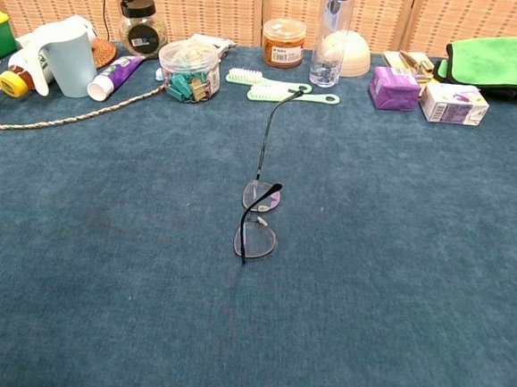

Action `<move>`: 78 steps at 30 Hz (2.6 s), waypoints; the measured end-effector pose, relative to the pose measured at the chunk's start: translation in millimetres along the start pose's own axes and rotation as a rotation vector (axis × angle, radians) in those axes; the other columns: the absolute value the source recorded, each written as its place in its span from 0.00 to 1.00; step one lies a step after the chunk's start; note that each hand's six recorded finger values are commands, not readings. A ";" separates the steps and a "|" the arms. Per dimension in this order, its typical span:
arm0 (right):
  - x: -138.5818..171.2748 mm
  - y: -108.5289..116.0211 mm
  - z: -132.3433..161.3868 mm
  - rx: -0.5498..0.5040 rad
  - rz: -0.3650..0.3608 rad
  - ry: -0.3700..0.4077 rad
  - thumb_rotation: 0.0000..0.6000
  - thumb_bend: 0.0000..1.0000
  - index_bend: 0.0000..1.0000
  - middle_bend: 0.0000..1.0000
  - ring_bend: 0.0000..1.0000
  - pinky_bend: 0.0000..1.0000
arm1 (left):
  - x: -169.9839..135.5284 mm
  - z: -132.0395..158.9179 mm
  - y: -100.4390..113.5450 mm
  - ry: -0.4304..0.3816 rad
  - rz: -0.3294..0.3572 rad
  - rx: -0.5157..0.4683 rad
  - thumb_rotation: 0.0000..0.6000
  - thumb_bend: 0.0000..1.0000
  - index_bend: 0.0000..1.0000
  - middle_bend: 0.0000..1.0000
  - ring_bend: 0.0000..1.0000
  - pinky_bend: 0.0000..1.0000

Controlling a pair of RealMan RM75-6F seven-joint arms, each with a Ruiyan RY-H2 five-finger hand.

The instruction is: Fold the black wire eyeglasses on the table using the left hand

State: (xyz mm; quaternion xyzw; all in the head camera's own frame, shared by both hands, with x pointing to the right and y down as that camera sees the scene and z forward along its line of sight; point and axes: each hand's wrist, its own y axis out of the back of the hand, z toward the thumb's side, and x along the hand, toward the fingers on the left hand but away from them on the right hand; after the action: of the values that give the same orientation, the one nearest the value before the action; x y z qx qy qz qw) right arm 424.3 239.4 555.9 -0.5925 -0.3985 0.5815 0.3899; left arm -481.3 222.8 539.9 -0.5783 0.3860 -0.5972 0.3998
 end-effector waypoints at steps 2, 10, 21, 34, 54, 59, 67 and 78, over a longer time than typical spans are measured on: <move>0.3 0.0 -0.7 0.004 0.000 0.000 1.00 0.00 0.17 0.03 0.05 0.06 | -0.5 0.2 -1.2 -0.001 -0.004 0.000 0.97 0.26 0.17 0.07 0.11 0.06; -0.3 1.2 -4.4 0.010 0.004 -0.008 1.00 0.00 0.17 0.02 0.05 0.06 | 0.6 8.7 -2.9 -0.023 -0.004 -0.006 0.97 0.26 0.17 0.07 0.11 0.06; -0.2 -1.7 -2.0 0.013 0.016 -0.011 1.00 0.00 0.17 0.02 0.05 0.06 | 12.1 16.8 -0.9 -0.084 -0.013 0.005 0.97 0.26 0.17 0.07 0.10 0.06; 2.1 4.1 5.1 0.031 0.009 -0.006 1.00 0.00 0.17 0.02 0.05 0.06 | 34.6 56.6 6.7 -0.314 -0.024 0.011 0.97 0.26 0.17 0.07 0.10 0.06; 9.9 9.6 4.2 0.044 -0.001 -0.028 1.00 0.00 0.17 0.02 0.05 0.06 | 49.8 168.8 7.4 -0.831 0.028 0.205 0.97 0.26 0.17 0.07 0.08 0.06; 11.0 8.4 3.6 0.040 0.000 -0.031 1.00 0.00 0.17 0.02 0.05 0.06 | 49.8 196.2 5.0 -0.913 0.053 0.254 0.97 0.26 0.17 0.06 0.07 0.06; 10.8 6.7 2.4 0.031 0.001 -0.032 1.00 0.00 0.17 0.02 0.05 0.06 | 51.7 233.5 3.0 -0.997 0.096 0.314 0.97 0.26 0.13 0.02 0.04 0.05; 11.7 4.9 -0.6 0.019 -0.001 -0.035 1.00 0.00 0.17 0.02 0.05 0.06 | 45.5 276.8 -7.6 -1.088 0.128 0.493 0.97 0.26 0.03 0.00 0.00 0.00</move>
State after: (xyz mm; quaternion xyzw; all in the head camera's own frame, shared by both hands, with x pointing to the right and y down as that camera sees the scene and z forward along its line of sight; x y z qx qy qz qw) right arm 425.0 248.4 547.0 -0.5782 -0.4002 0.5954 0.3887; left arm -205.4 184.1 573.5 -0.6669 0.0103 -0.2623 0.6974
